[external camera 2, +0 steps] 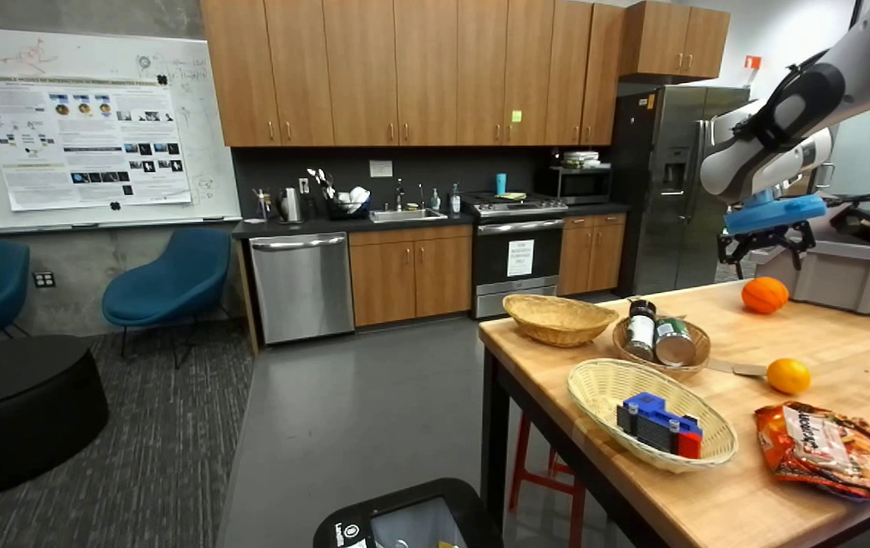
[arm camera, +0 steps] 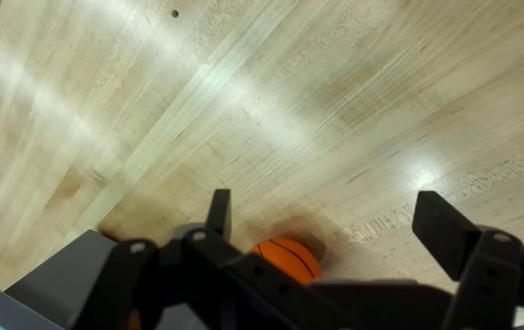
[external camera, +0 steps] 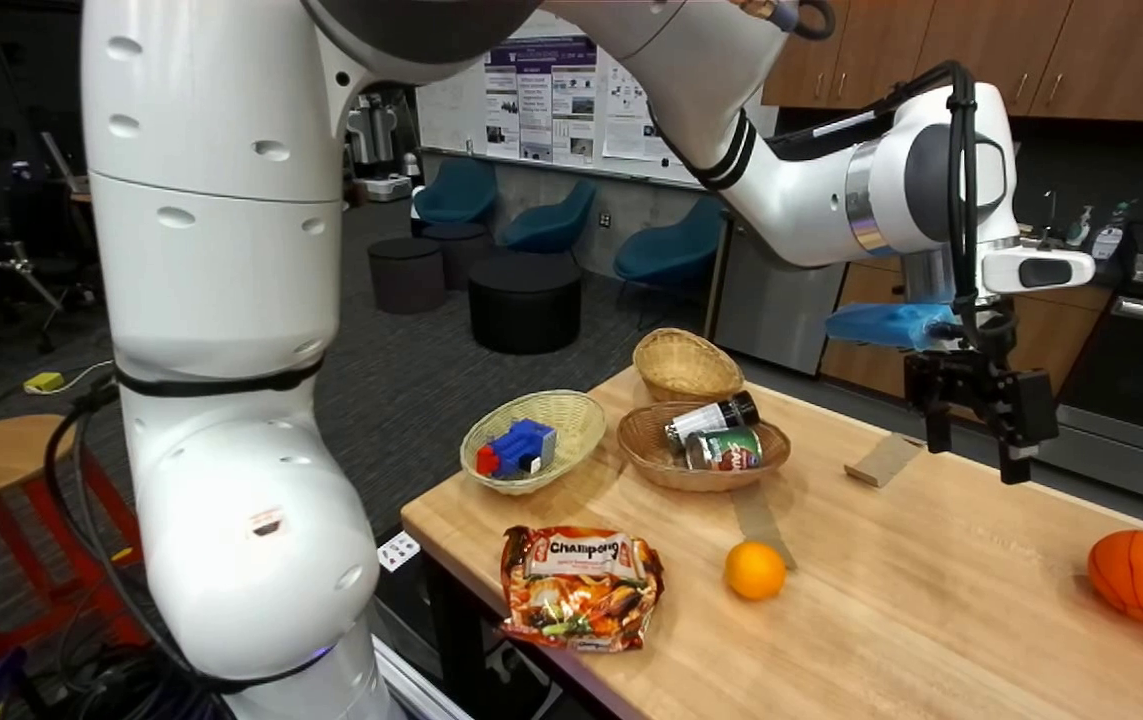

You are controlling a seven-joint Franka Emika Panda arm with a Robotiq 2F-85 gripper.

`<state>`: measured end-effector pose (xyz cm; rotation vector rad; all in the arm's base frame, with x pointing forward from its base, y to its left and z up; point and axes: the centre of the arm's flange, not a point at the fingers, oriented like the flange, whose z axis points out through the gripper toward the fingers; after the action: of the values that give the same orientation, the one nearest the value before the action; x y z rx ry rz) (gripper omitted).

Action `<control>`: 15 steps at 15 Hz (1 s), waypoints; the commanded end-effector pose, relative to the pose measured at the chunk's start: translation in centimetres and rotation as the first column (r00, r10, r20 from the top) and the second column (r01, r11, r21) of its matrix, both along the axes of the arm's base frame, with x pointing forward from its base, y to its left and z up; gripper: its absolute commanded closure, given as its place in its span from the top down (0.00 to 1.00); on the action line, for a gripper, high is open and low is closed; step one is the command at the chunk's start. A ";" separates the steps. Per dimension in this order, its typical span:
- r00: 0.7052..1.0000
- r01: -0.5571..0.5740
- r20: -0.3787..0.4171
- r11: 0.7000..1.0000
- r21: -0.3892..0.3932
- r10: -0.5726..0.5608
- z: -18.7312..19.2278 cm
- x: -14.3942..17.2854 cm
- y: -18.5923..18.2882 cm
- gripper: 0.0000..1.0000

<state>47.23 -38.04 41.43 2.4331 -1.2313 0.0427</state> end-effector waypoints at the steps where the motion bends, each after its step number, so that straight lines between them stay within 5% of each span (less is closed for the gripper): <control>1: 1.000 -0.001 0.000 1.000 0.000 0.001 0.0 0.0 0.0 1.00; 15: 1.000 0.013 0.009 1.000 -0.006 -0.013 -0.2 0.4 -0.8 1.00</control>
<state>47.26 -38.00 41.40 2.4336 -1.2302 0.0421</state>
